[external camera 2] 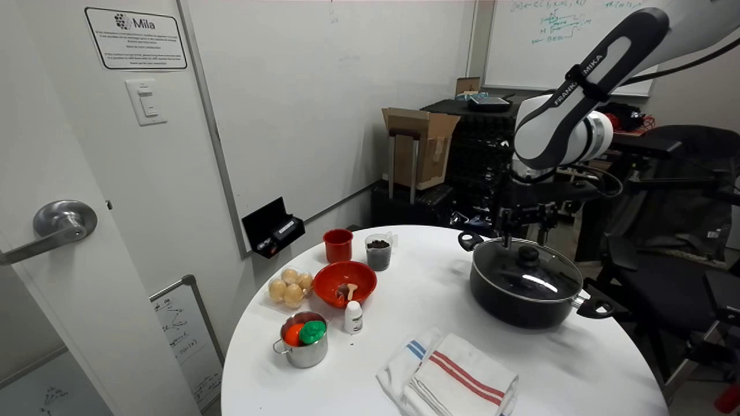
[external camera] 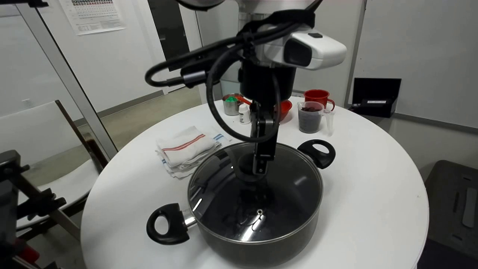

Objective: Pick up the lid and cover the pot

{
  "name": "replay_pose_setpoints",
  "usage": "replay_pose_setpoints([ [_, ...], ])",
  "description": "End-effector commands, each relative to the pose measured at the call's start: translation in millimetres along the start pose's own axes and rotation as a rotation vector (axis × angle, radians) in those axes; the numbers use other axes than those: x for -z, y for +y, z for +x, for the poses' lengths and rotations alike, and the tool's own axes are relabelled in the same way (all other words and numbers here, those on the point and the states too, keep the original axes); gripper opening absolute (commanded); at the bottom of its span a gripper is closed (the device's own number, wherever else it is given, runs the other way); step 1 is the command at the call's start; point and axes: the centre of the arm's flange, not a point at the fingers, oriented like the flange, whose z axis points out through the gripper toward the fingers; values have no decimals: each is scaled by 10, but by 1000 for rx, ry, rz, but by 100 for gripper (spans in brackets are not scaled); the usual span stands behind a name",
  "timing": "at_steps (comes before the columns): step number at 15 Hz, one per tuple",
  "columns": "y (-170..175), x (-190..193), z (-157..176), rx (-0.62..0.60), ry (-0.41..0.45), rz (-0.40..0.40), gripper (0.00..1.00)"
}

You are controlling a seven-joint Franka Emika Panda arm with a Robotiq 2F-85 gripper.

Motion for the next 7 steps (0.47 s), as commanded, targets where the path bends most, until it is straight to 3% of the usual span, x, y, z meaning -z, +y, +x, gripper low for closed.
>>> replay_pose_setpoints([
  [1,-34,159,-98,-4,34,-8,100],
  [7,-140,373,-230,24,64,11,100],
])
